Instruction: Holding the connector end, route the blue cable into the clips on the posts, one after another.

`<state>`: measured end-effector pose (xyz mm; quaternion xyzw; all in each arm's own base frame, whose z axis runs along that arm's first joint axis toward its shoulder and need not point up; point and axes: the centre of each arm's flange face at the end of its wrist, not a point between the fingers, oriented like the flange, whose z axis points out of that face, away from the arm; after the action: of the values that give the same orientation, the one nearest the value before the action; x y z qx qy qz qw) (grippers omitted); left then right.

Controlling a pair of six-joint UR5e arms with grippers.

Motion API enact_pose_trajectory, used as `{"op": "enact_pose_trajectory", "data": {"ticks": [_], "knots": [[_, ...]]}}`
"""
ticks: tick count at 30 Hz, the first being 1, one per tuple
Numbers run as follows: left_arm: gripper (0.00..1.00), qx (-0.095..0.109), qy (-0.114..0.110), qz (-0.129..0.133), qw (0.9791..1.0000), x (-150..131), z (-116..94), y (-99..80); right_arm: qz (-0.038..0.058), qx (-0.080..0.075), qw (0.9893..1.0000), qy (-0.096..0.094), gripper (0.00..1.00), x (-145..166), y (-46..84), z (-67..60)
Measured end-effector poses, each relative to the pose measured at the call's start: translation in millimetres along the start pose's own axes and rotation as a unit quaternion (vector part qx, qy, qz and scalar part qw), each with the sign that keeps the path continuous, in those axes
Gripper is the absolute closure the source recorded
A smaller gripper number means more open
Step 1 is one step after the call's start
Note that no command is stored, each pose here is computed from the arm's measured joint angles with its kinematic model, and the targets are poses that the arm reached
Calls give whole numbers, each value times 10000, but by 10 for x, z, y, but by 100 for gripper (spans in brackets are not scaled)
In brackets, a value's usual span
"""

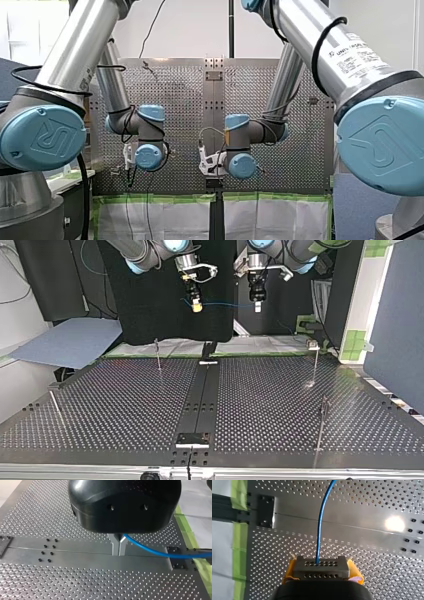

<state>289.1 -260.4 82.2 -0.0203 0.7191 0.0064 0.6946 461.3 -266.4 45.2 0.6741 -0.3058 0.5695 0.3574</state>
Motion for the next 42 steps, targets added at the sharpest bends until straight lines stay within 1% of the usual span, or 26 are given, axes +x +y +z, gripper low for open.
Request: {"op": "enact_pose_trajectory", "data": {"ticks": [1, 3, 5, 9, 11, 14, 18, 21, 25, 26, 29, 30, 32, 35, 42], "knots": [[100, 0, -2, 7, 10000, -25, 21, 12, 23, -21, 10000, 25, 100, 42, 11, 28], [100, 1, -6, -24, 10000, -89, 72, 46, 101, -55, 9999, 95, 100, 157, 27, 93], [100, 0, -4, -84, 10000, -145, 114, 81, 189, -52, 9997, 157, 100, 270, 39, 144], [100, -4, -2, -143, 9999, -247, 184, 151, 378, 58, 9990, 236, 100, 477, 55, 191], [100, -11, -4, -134, 9999, -304, 221, 190, 484, 148, 9983, 293, 100, 609, 51, 216], [100, -16, -8, -127, 9999, -391, 275, 254, 544, 243, 9974, 412, 100, 835, 36, 267], [100, -14, -93, -105, 9999, -519, 354, 331, 539, 274, 9964, 589, 100, 1158, 32, 335], [100, -65, -168, -68, 9998, -618, 411, 402, 525, 273, 9962, 636, 100, 1309, 39, 361], [100, -303, -202, -70, 9993, -729, 463, 533, 507, 278, 9962, 644, 100, 1444, 34, 426], [100, -390, -209, -81, 9990, -763, 476, 579, 498, 279, 9963, 643, 100, 1481, 32, 448], [100, -567, -252, -184, 9979, -865, 505, 674, 471, 289, 9966, 619, 100, 1560, 26, 498], [100, -592, -275, -230, 9976, -900, 512, 688, 462, 294, 9966, 609, 100, 1583, 23, 512], [100, -612, -340, -338, 9970, -994, 526, 698, 439, 304, 9968, 590, 100, 1644, 16, 548], [100, -584, -460, -447, 9962, -1157, 551, 678, 394, 317, 9971, 575, 100, 1743, 6, 603], [100, -503, -674, -619, 9945, -1527, 605, 621, 290, 375, 9972, 577, 100, 2005, -41, 710]]}}
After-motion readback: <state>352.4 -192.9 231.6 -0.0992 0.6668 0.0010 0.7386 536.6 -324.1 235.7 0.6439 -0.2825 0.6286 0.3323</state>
